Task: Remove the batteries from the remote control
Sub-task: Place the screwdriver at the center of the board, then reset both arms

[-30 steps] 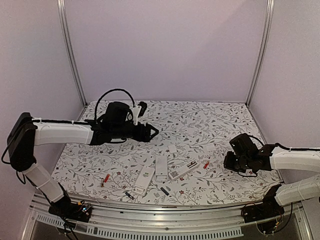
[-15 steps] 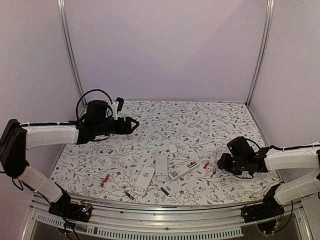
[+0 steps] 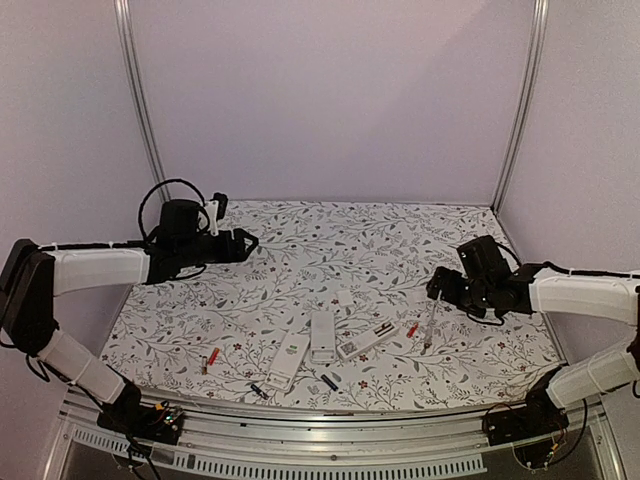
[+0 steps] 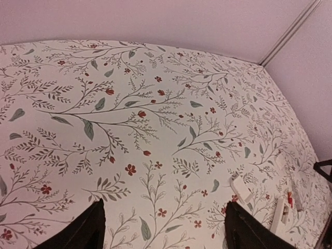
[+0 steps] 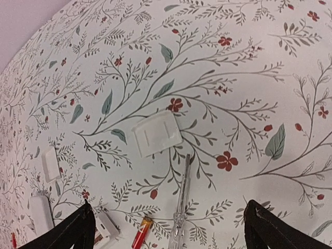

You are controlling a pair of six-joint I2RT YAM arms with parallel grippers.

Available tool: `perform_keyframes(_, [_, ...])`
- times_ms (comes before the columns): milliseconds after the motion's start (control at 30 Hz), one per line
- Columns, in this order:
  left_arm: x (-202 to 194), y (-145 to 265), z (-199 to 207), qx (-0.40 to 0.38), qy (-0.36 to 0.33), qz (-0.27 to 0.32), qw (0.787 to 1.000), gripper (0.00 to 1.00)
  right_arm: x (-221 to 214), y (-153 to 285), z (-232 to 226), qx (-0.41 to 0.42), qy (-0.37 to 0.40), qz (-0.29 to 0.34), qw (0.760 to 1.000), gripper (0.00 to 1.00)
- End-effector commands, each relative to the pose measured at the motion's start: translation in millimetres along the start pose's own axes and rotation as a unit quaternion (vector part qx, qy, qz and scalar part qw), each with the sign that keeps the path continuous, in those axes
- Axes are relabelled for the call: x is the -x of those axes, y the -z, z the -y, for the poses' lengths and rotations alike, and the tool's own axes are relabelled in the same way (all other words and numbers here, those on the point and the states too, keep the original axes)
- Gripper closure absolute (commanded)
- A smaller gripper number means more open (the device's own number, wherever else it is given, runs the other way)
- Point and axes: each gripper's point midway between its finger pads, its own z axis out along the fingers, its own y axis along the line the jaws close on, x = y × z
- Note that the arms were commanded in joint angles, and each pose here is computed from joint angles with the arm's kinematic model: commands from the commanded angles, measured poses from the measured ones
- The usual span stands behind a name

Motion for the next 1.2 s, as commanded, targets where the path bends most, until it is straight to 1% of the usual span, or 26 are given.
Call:
perform_keyframes(0, [10.3, 8.4, -65.6, 0.068, 0.009, 0.026, 0.997, 0.21, 56.5, -2.3, 16.5, -0.033, 0.04, 0.043, 0.998, 0.01])
perform_keyframes(67, [22.4, 23.7, -97.1, 0.102, 0.021, 0.053, 0.993, 0.21, 86.2, -1.8, 28.5, -0.03, 0.039, 0.071, 0.996, 0.01])
perform_keyframes(133, [36.8, 48.5, -128.6, 0.135, 0.04, 0.093, 0.986, 0.21, 115.7, 3.0, 46.4, -0.029, 0.038, 0.107, 0.993, 0.01])
perform_keyframes(200, [45.2, 75.7, -160.4, 0.166, 0.062, 0.13, 0.976, 0.2, 142.6, 10.7, 72.3, -0.047, 0.03, 0.147, 0.988, 0.01])
perform_keyframes(267, [48.6, 103.2, -186.8, 0.197, 0.077, 0.164, 0.963, 0.2, 162.3, 17.2, 101.0, -0.071, 0.007, 0.177, 0.982, 0.01])
perform_keyframes(300, [49.4, 115.1, -195.4, 0.209, 0.079, 0.182, 0.957, 0.19, 171.1, 20.9, 114.1, -0.079, -0.004, 0.195, 0.978, 0.01])
perform_keyframes(367, [48.8, 135.5, -208.8, 0.238, 0.074, 0.216, 0.944, 0.14, 182.9, 29.0, 138.4, -0.093, -0.02, 0.234, 0.968, 0.01])
perform_keyframes(467, [40.7, 150.7, -218.0, 0.279, 0.046, 0.242, 0.928, 0.07, 181.8, 40.2, 152.3, -0.105, 0.0, 0.294, 0.95, 0.01])
perform_keyframes(500, [36.6, 151.5, -219.0, 0.284, 0.036, 0.242, 0.927, 0.06, 182.4, 46.0, 152.3, -0.103, 0.01, 0.315, 0.943, 0.01])
perform_keyframes(567, [30.4, 146.8, -214.5, 0.276, 0.01, 0.236, 0.932, 0.01, 178.3, 56.4, 153.4, -0.099, 0.025, 0.353, 0.93, 0.01])
perform_keyframes(667, [23.2, 143.0, -211.9, 0.296, -0.019, 0.233, 0.926, 0.0, 175.8, 74.5, 150.2, -0.083, 0.041, 0.412, 0.907, 0.01])
perform_keyframes(767, [24.3, 139.3, -201.8, 0.296, -0.047, 0.245, 0.922, 0.0, 168.9, 87.5, 143.0, -0.062, 0.073, 0.452, 0.887, 0.01])
perform_keyframes(833, [23.2, 135.2, -199.1, 0.311, -0.062, 0.246, 0.916, 0.0, 163.8, 95.5, 143.1, -0.061, 0.087, 0.478, 0.872, 0.01])
perform_keyframes(867, [21.1, 134.1, -203.1, 0.325, -0.065, 0.242, 0.912, 0.0, 161.8, 96.0, 143.3, -0.06, 0.089, 0.482, 0.869, 0.01])
perform_keyframes(967, [17.0, 117.5, -198.8, 0.332, -0.091, 0.225, 0.912, 0.0, 161.9, 93.1, 144.5, -0.065, 0.096, 0.484, 0.868, 0.01])
perform_keyframes(1100, [16.6, 100.8, -197.4, 0.351, -0.11, 0.199, 0.908, 0.0, 162.5, 87.8, 144.3, -0.067, 0.101, 0.475, 0.872, 0.01])
perform_keyframes(1167, [16.3, 99.4, -195.1, 0.351, -0.115, 0.197, 0.908, 0.0, 161.5, 88.4, 145.7, -0.068, 0.098, 0.475, 0.872, 0.01])
